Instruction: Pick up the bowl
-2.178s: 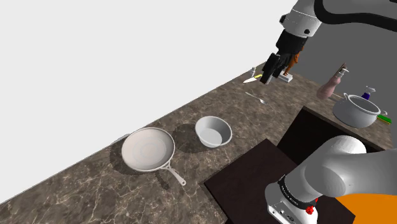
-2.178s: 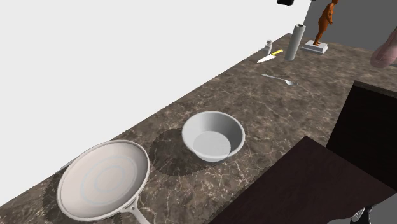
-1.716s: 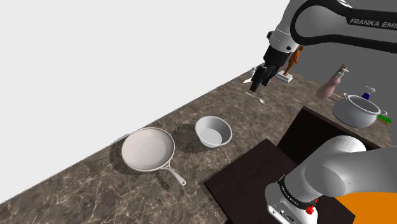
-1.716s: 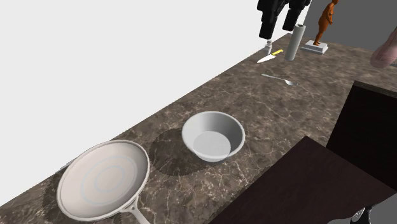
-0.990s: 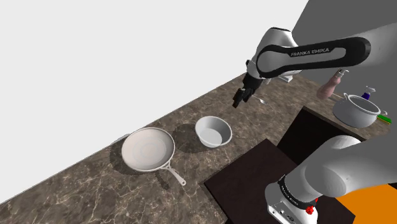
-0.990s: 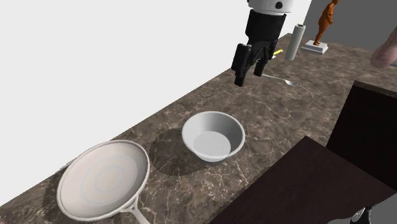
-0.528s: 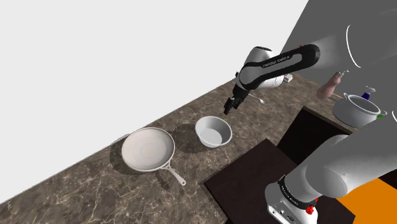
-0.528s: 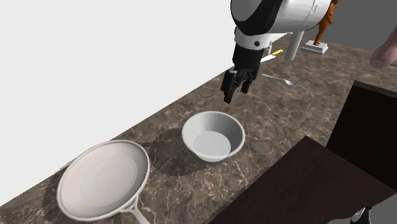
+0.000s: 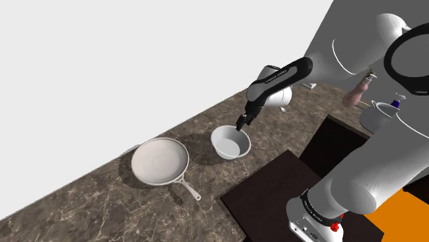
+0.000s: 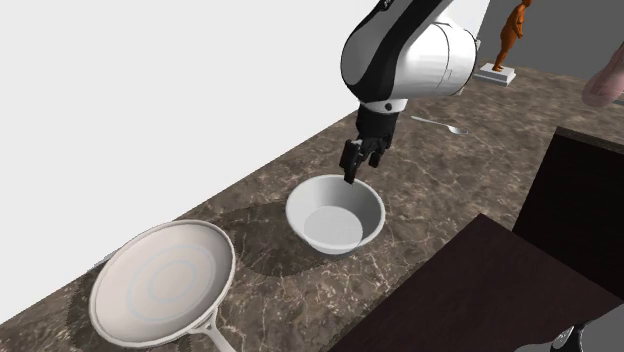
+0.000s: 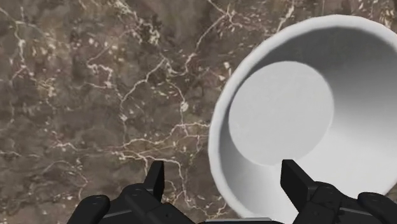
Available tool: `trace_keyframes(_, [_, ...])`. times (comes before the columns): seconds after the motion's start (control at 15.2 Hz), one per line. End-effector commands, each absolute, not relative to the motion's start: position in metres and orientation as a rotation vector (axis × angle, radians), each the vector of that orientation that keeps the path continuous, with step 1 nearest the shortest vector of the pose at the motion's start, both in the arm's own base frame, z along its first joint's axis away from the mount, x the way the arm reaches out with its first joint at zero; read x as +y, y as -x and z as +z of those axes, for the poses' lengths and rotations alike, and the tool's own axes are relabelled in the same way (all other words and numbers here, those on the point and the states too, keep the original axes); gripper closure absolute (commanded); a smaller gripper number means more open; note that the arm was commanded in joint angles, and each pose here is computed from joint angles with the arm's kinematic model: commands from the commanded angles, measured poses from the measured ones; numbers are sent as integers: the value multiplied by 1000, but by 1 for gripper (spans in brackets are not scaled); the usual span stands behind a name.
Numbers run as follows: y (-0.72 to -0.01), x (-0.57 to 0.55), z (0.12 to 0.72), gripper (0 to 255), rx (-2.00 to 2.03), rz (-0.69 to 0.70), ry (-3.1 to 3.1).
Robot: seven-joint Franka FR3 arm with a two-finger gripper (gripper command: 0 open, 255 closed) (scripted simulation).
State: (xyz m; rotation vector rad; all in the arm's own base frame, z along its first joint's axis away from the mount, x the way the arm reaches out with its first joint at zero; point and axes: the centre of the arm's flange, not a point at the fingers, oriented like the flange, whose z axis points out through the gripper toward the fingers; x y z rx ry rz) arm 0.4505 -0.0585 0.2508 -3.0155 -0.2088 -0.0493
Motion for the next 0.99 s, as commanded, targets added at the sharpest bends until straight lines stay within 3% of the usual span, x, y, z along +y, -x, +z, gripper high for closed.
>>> trace_keyframes(0.0, [-451, -58, 240, 0, -209, -50, 3016])
trace_keyframes(0.2, [-451, -58, 232, 0, -209, -50, 3016])
trace_keyframes(0.26, [-450, -58, 232, 255, -209, -50, 3016])
trace_keyframes(0.92, [-451, -58, 237, 255, -209, -50, 3016])
